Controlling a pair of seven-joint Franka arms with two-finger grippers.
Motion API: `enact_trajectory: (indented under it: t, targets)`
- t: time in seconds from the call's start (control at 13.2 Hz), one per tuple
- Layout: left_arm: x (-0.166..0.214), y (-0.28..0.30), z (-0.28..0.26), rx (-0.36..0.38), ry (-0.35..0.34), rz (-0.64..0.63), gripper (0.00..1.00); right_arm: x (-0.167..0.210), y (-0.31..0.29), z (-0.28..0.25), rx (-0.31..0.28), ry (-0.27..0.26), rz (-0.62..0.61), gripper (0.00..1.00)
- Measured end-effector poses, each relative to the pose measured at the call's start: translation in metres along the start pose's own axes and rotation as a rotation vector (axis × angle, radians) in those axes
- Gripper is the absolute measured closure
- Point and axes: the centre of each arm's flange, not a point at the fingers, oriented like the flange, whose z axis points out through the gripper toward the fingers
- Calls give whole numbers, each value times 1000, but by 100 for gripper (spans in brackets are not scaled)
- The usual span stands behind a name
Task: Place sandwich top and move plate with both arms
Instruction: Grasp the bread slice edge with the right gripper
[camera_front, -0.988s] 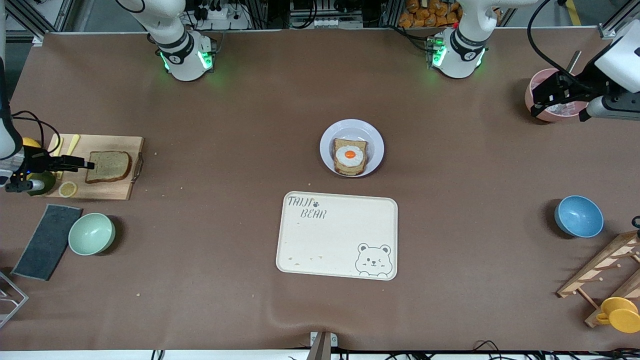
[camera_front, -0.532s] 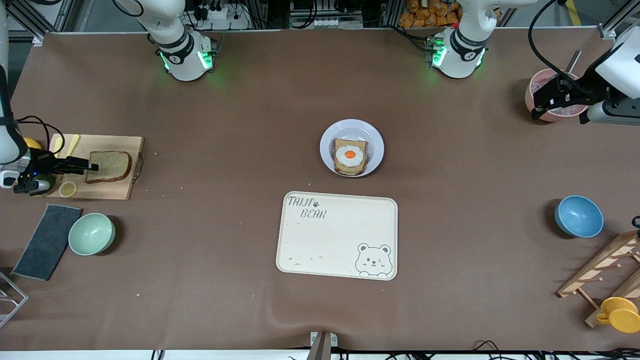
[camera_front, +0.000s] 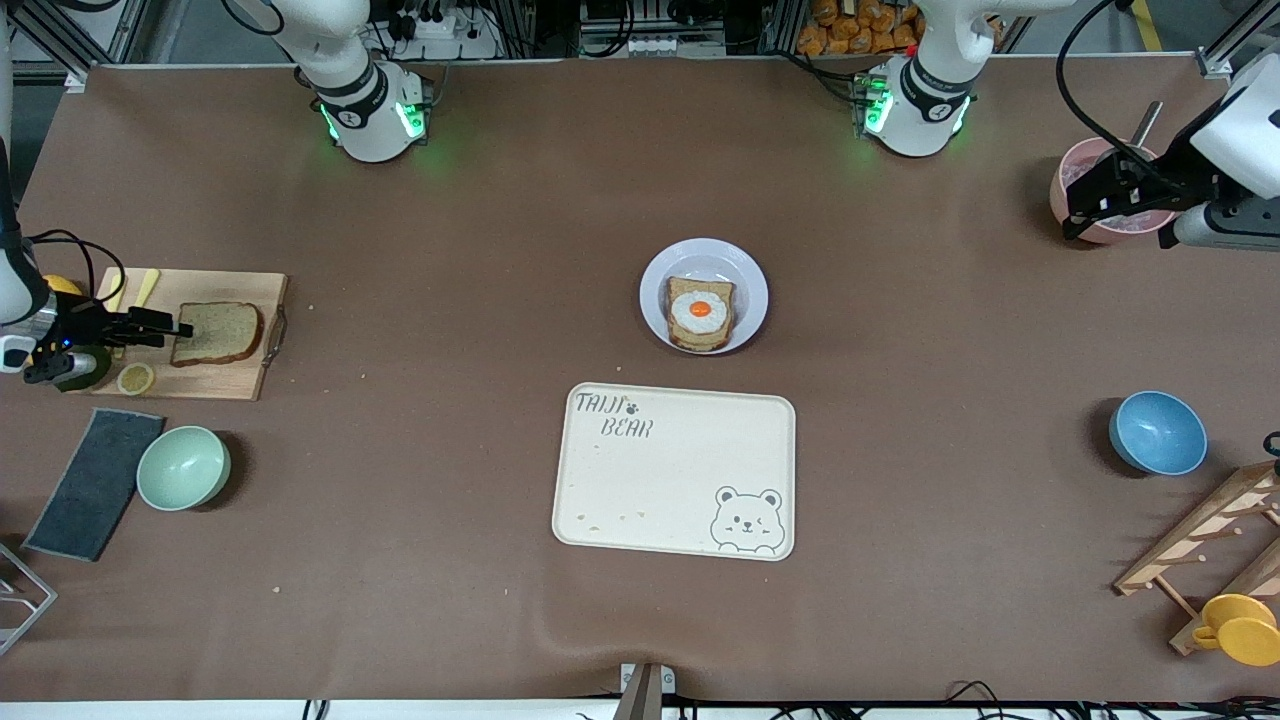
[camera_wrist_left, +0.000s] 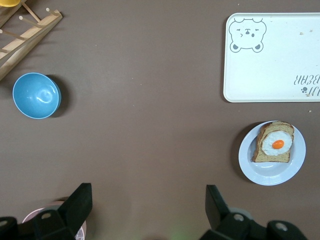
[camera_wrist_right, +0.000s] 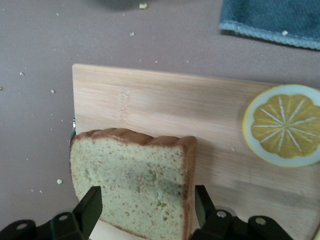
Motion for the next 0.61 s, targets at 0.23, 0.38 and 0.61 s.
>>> enact_trajectory:
  t: [0.23,0.38,0.61]
  targets:
    - [0,0,0,0,0,0,0,-5,9,11,10,-11,-1,28]
    - [0,0,0,0,0,0,0,-8,15,16,13,-13,-15,55]
    - [0,0,0,0,0,0,0,-13,25,15,8,6,-48,86]
